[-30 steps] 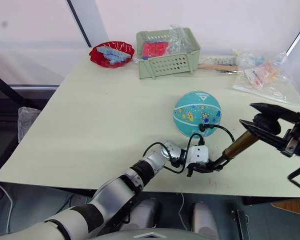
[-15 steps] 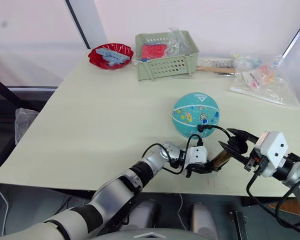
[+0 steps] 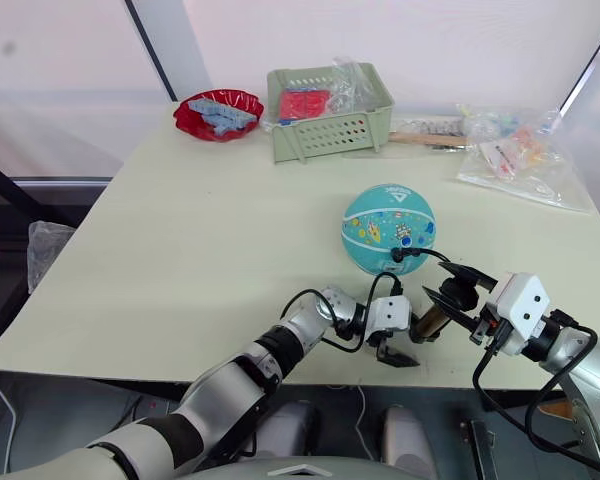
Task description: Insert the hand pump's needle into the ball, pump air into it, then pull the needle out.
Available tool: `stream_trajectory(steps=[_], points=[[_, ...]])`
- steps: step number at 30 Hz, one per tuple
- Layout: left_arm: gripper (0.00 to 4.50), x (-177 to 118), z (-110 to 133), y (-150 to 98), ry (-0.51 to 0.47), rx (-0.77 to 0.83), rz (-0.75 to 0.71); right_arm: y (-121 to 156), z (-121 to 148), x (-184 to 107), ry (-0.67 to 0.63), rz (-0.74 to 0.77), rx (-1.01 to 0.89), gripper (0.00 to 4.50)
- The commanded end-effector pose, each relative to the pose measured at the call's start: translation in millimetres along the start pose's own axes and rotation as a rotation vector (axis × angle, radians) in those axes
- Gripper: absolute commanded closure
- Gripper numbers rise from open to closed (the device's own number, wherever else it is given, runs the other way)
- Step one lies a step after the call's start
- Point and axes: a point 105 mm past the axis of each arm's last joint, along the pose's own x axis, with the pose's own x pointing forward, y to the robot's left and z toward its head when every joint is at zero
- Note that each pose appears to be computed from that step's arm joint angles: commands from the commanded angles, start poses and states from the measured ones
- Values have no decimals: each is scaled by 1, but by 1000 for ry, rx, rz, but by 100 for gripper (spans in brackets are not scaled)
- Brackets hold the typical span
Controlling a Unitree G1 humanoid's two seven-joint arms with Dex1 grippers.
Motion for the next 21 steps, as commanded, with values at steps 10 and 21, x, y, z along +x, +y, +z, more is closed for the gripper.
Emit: stream_trajectory(steps=[10,21], points=[[0,-70,-8,2,-127,-26,85,7,-13,-2,34,39,95,290],[0,-151,9,-9,-263,12,180,-3,-8,-4,9,31,101,290]])
